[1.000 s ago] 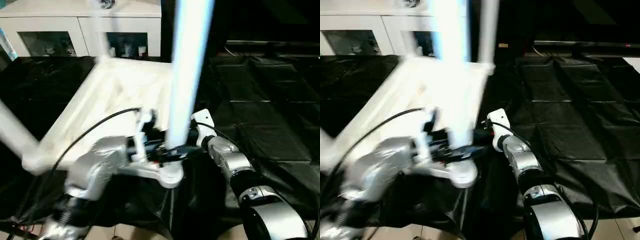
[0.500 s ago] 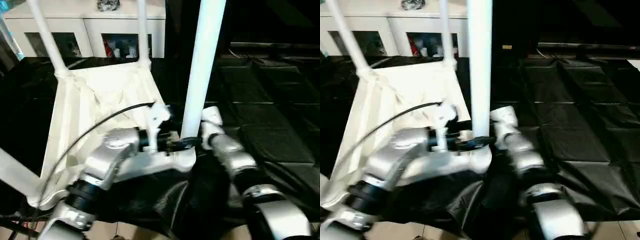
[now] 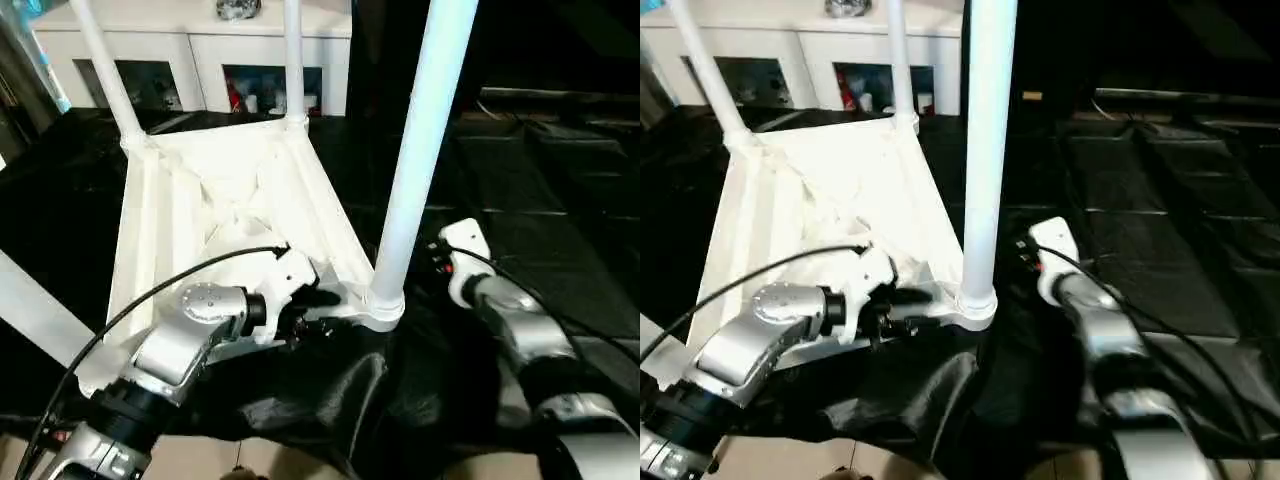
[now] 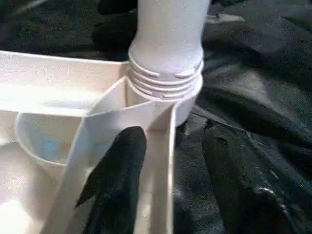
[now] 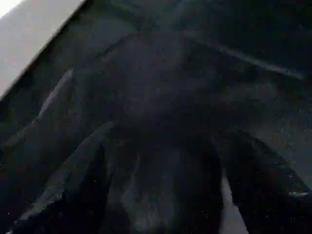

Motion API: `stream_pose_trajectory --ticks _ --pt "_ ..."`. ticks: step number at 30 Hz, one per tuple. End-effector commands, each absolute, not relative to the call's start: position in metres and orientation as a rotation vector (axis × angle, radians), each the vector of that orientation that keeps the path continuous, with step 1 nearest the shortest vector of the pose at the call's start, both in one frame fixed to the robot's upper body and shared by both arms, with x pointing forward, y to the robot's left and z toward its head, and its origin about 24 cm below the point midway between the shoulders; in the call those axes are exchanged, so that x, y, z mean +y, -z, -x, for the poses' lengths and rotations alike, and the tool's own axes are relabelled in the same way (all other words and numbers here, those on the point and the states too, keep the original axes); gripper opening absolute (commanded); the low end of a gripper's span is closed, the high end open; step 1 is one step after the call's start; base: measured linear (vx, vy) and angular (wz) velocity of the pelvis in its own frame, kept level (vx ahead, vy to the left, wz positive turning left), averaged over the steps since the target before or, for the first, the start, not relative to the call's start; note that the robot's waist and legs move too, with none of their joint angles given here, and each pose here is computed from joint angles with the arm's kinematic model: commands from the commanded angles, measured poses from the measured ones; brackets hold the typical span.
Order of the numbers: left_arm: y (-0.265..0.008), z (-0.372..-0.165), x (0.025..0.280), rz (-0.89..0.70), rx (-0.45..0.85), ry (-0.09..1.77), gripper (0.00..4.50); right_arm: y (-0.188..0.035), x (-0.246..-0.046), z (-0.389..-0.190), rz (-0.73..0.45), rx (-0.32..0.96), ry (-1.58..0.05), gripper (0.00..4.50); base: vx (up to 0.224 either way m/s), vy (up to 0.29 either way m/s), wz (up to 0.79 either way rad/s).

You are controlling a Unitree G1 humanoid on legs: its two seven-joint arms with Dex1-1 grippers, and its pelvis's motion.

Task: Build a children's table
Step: Rotate table base

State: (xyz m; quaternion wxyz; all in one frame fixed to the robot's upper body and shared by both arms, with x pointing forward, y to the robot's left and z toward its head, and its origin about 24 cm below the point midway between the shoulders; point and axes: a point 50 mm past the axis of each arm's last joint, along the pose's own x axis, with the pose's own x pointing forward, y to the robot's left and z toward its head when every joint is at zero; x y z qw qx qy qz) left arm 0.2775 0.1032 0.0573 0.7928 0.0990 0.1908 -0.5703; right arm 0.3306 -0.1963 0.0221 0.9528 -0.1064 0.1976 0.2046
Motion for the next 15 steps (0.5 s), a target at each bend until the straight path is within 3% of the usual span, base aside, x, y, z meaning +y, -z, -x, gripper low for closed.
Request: stream_pose_trajectory --ticks 1,8,15 --pt "-0.058 -0.275 0.103 -0.234 0.429 1.237 1.76 -0.029 -0.199 -0.328 0.24 0.404 -0.466 3.49 0.0 0.0 0.0" --pt "-0.052 -0.281 0.103 -0.356 0.447 1.174 1.24 -0.048 -0.204 -0.303 0.305 0.407 -0.694 3.49 0.0 0.0 0.0" --pt "-0.051 -0.282 0.105 -0.362 0.457 1.172 0.77 -0.062 -0.201 -0.287 0.313 0.411 -0.84 3.49 0.0 0.0 0.0"
